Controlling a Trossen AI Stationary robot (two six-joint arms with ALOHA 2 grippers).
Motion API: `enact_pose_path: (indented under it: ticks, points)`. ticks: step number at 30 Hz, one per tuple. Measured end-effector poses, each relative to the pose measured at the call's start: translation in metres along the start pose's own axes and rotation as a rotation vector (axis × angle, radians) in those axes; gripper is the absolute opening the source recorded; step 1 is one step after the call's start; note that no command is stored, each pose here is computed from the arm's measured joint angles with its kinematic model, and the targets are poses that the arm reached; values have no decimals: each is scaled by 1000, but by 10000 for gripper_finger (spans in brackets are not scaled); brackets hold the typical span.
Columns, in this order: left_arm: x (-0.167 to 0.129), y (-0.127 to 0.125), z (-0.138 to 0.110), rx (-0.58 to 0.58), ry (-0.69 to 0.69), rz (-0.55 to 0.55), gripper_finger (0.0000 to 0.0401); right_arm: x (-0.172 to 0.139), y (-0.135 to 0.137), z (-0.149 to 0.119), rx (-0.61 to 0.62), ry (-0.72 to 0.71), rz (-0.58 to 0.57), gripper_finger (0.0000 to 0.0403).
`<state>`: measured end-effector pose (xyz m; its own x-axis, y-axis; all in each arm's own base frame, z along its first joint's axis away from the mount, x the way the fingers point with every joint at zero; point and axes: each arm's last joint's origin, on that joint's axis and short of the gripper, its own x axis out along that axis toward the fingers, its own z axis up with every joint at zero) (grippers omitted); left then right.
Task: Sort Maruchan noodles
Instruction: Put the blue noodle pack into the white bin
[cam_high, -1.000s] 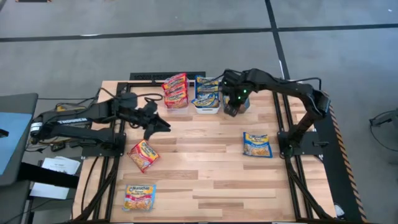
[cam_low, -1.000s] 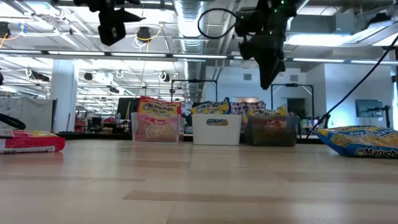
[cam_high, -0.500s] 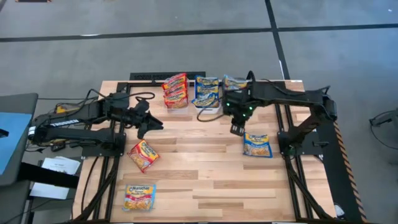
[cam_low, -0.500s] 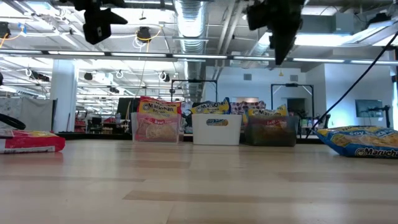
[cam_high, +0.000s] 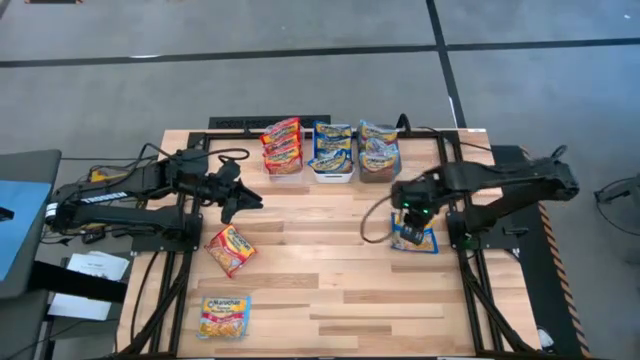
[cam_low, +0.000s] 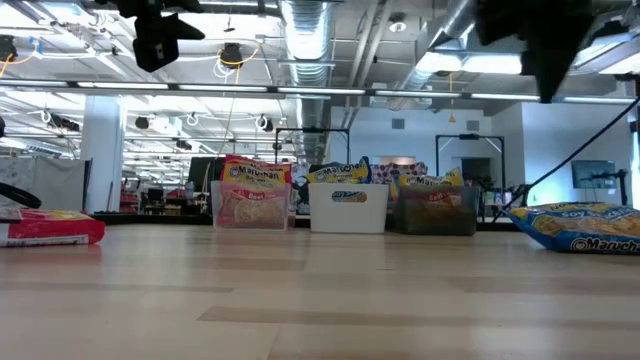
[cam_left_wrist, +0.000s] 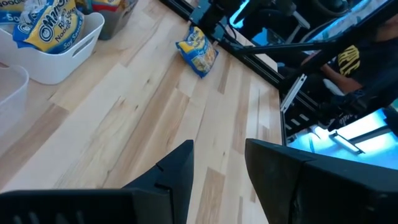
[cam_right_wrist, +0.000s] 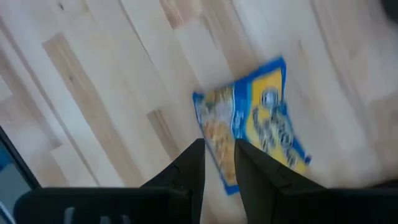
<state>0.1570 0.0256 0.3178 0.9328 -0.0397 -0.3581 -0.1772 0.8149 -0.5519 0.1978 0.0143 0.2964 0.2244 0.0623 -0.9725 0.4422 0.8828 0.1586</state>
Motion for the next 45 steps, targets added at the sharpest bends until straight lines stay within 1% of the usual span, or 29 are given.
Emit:
enact_pose_path:
  ticks: [4, 8, 11, 15, 20, 24, 27, 29, 36, 40, 45]
  points:
    - [0, 1, -2, -10, 18, 11, 130, 1, -6, -23, 69, -5, 15, 112]
    - [0, 3, -5, -15, 51, 31, 130, 3, -13, -40, 95, 9, 11, 112]
    - [0, 4, -7, -20, 72, 44, 130, 5, -17, -46, 155, 32, -7, 117]
    - [0, 5, -8, -23, 83, 51, 130, 7, -19, -48, 163, 50, -22, 136]
    - [0, 5, -8, -17, 81, 51, 130, 17, -20, -46, 174, 90, -57, 183]
    - [0, 5, -8, 25, 82, 49, 130, 30, -21, -43, 184, 138, -99, 227]
    - [0, 5, -8, 42, 80, 51, 130, 40, -21, -38, 190, 177, -130, 249]
    - [0, 5, -8, 43, 80, 51, 130, 47, -20, -32, 171, 198, -143, 254]
    - [0, 5, -8, 43, 80, 51, 130, 76, -18, -12, 45, 277, -170, 256]
    - [0, 5, -8, 43, 80, 51, 130, 93, -20, -6, 16, 366, -210, 256]
    - [0, 5, -8, 43, 81, 50, 130, 111, -23, 1, -33, 442, -252, 256]
